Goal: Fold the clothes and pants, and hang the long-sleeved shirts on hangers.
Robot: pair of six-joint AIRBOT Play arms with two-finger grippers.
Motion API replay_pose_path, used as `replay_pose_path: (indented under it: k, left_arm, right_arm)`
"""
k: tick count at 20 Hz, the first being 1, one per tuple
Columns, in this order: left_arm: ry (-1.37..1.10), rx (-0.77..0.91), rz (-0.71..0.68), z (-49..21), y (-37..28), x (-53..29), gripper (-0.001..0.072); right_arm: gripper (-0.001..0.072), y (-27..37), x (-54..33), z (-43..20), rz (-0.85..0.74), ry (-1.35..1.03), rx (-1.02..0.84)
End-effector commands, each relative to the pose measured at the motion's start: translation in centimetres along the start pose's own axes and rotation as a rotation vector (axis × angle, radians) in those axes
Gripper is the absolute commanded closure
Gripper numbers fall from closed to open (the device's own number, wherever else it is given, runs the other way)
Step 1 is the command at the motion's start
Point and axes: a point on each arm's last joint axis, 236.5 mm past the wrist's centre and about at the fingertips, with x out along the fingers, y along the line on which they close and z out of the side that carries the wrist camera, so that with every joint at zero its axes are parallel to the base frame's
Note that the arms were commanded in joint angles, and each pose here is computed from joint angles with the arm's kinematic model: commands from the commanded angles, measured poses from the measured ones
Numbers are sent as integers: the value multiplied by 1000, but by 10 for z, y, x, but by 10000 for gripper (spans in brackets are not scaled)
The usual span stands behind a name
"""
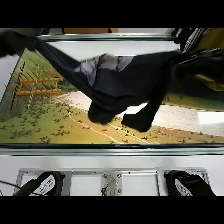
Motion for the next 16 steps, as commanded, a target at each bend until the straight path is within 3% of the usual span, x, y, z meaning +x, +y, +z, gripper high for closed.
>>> replay_pose_path:
  k: [1,4,8,12,16]
  left_arm:
    - [-238,214,48,60,-78,-102,695]
    - [-342,265,107,72,-97,-140,695]
    - [-391,191,203,67,-59,-144,695]
    - [-205,-7,172,14,4,-84,695]
    - [121,-173,21,-91,24,37,695]
  right_arm:
    - [699,-14,-108,61,-149,-248,-12]
    - [698,-16,-151,72,-219,-325,-20]
    - [699,-34,-167,68,-305,-334,53]
    - [699,-58,-128,30,-321,-151,120]
    - [699,-108,-83,-10,-416,32,108]
